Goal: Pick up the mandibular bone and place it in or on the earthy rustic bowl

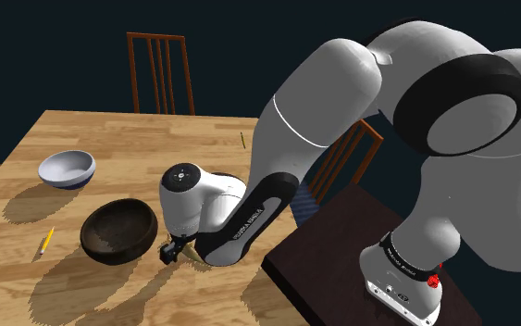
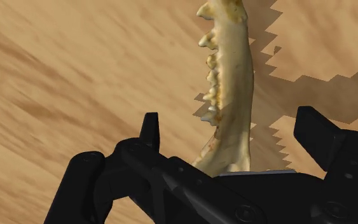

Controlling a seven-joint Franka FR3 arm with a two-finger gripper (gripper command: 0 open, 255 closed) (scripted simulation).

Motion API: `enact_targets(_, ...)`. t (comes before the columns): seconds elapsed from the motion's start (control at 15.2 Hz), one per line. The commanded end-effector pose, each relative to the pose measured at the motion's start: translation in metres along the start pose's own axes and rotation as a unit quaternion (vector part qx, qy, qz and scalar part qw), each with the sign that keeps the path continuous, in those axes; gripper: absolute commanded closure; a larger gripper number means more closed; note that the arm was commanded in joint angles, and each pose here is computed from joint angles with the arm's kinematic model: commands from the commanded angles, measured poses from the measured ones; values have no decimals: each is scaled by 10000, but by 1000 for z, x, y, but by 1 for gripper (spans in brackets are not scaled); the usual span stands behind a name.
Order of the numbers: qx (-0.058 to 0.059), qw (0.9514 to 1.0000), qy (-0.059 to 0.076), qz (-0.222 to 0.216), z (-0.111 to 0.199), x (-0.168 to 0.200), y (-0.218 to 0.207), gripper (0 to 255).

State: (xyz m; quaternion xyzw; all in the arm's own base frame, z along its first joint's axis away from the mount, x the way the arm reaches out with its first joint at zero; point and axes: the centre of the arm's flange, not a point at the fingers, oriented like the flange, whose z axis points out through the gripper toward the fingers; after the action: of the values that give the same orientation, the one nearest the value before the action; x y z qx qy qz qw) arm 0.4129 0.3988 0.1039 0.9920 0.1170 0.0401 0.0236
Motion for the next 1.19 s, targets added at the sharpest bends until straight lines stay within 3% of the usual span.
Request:
enact_targets(0.0, 0, 10000, 1, 0, 0, 0, 0, 0)
enact_targets(0.13, 0, 10000, 0, 0, 0, 0, 0, 0)
enact_targets(0.2, 0, 10000, 0, 0, 0, 0, 0, 255)
enact_targets(0.79, 0, 10000, 1, 0, 0, 0, 0, 255)
enact_targets(1.12, 0, 10000, 1, 0, -26, 2, 2, 255)
